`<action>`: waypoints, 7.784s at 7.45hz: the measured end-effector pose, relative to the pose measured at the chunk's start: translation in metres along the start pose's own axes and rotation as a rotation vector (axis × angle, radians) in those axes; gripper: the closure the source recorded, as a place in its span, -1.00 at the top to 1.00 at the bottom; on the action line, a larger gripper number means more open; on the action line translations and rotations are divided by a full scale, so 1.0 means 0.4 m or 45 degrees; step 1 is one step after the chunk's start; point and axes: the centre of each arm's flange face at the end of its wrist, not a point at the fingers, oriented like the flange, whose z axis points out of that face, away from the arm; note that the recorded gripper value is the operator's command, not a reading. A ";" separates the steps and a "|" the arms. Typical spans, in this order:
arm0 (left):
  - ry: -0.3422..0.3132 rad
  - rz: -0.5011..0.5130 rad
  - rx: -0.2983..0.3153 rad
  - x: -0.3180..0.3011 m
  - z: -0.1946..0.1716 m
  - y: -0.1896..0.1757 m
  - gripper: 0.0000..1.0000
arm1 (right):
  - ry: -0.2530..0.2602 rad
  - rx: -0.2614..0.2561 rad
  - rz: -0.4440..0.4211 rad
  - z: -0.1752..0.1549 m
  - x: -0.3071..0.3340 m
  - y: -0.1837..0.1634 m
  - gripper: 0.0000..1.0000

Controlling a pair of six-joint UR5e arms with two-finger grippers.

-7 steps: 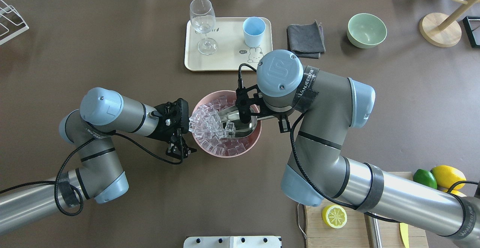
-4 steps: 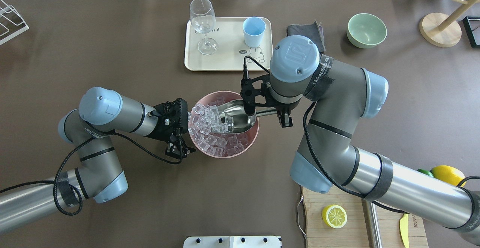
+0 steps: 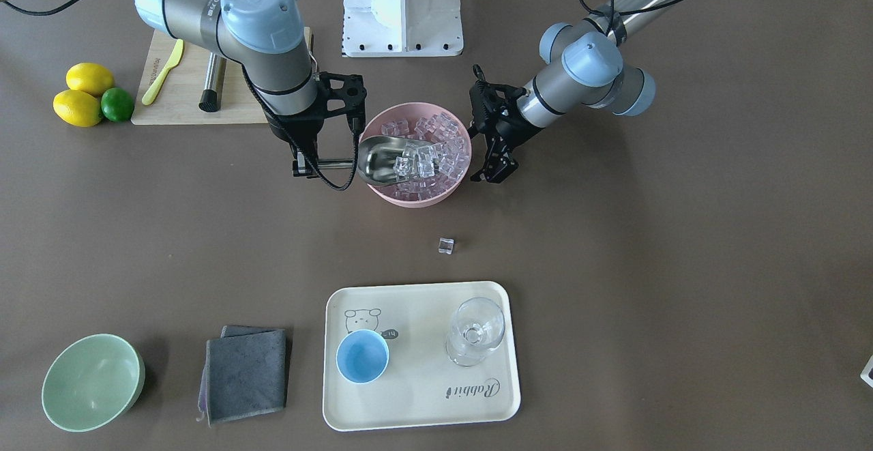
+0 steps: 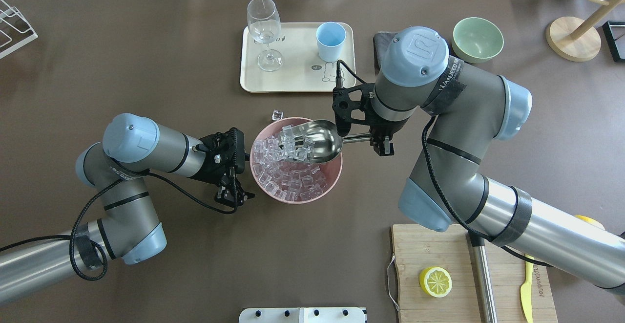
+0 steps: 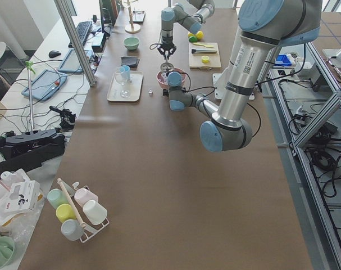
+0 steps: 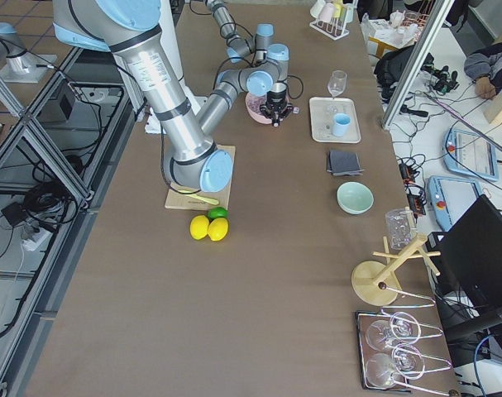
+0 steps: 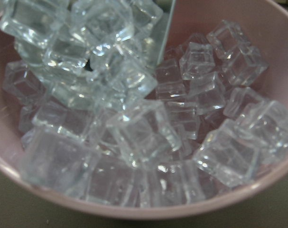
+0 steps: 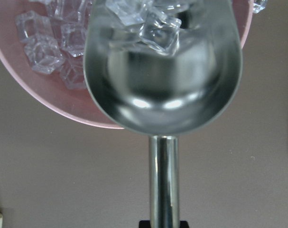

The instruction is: Put ice in cup with scoop

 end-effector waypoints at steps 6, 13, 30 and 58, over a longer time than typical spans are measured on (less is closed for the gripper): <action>-0.001 0.007 0.006 -0.002 -0.009 -0.004 0.98 | -0.097 0.107 0.075 -0.033 0.031 0.053 -1.00; 0.084 -0.022 -0.001 -0.060 -0.080 0.030 0.98 | -0.086 0.110 0.388 -0.114 0.170 0.209 -1.00; -0.173 -1.100 -0.374 -0.318 -0.559 0.283 0.98 | -0.061 -0.385 0.838 -0.126 0.498 0.178 -1.00; -0.657 -1.905 -0.502 -0.381 -1.206 1.034 0.98 | -0.014 -0.088 2.151 -0.090 -0.101 1.055 -1.00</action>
